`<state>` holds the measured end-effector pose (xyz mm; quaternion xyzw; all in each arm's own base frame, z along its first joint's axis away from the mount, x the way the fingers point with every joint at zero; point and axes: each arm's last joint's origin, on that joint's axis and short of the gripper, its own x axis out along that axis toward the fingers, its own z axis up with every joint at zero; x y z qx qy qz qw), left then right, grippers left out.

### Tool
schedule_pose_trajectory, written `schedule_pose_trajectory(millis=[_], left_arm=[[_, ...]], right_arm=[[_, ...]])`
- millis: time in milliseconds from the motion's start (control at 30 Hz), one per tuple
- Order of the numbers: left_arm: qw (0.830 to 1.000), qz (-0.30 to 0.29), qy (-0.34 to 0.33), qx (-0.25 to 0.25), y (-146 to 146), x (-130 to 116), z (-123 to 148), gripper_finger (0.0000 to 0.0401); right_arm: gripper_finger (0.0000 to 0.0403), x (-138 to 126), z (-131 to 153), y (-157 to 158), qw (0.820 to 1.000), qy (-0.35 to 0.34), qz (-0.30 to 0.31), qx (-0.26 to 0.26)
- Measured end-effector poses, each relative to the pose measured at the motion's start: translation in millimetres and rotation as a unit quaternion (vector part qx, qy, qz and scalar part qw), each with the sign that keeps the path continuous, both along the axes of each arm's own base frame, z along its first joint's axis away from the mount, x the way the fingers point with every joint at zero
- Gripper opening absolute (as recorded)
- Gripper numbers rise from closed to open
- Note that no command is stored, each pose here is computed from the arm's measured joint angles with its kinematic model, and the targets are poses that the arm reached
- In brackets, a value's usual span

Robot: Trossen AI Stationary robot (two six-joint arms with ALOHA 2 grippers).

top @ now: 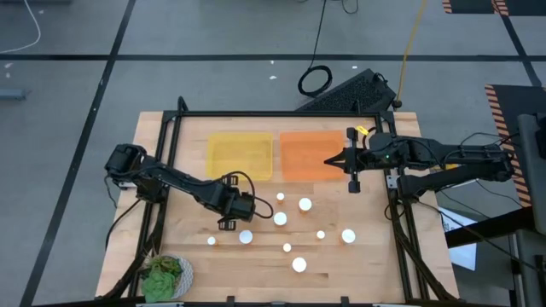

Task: Pick and place medicine bottles into bin by pill shape (circle, oval)
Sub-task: Put the small orange pill bottle into the yellow bin

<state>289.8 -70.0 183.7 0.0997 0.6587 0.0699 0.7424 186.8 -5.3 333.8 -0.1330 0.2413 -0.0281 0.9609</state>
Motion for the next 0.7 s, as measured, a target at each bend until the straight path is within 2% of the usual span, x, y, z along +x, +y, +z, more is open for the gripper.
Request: schedule_pose_trajectory(millis=[433, 700], left_arm=[[1.000, -0.001, 0.001, -0.029, -1, -3, 6, 0.0126], [0.998, -0.002, -0.054, -0.041, 1, -6, 39, 0.0126]], right_arm=[[0.0000, 1, 1, 0, 1.000, -0.005, 0.005, -0.009], [0.0000, 2, 3, 0, 1.000, -0.018, 0.005, -0.010]])
